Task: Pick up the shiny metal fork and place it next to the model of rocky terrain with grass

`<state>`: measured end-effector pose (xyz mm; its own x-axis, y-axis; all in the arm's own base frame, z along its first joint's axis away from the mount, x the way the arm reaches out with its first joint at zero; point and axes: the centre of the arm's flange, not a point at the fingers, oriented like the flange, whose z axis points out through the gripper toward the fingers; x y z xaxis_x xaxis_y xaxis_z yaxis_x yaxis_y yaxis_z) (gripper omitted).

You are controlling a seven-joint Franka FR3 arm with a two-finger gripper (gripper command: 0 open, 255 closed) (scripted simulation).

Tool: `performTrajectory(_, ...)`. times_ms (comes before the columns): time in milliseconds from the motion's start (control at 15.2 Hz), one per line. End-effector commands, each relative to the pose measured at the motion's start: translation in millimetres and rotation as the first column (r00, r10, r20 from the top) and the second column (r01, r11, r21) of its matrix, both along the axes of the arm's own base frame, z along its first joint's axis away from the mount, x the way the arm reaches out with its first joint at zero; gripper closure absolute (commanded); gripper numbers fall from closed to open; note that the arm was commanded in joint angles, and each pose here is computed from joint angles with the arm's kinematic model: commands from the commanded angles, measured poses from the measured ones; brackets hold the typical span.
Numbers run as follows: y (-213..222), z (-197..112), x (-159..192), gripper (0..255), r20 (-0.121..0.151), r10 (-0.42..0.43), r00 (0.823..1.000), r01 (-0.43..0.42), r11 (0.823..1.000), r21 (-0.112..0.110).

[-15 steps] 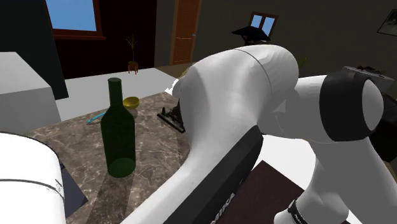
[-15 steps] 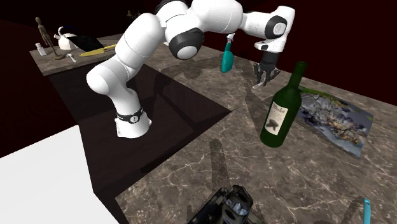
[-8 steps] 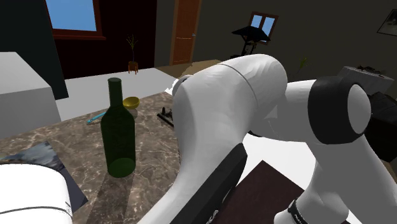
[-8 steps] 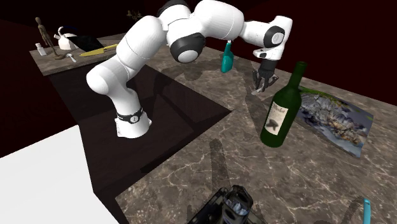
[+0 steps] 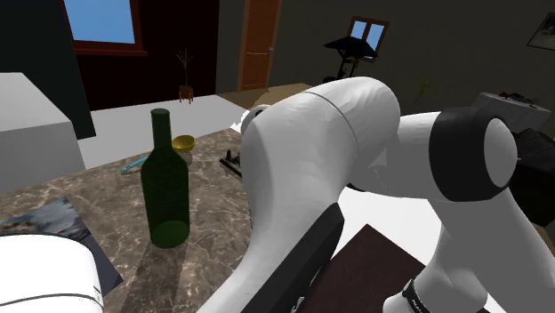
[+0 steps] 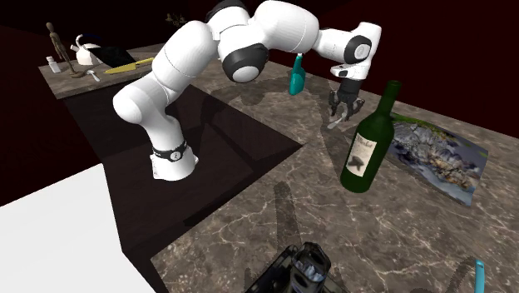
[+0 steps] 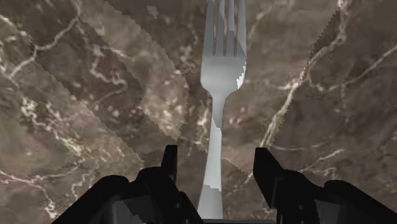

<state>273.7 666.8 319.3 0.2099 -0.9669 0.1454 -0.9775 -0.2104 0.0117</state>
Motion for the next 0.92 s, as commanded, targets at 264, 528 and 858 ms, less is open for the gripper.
performTrajectory(264, 0.0, 0.1, 0.0, 0, 0.000, 0.000, 1.000, 0.000, 1.000, 0.000)
performTrajectory(528, 7.2, 49.5, -1.0, 0, 0.000, 0.000, 1.000, 0.000, 1.000, 0.000)
performTrajectory(858, 7.2, 49.5, -1.0, 0, 0.000, 0.000, 1.000, 0.000, 1.000, 0.000)
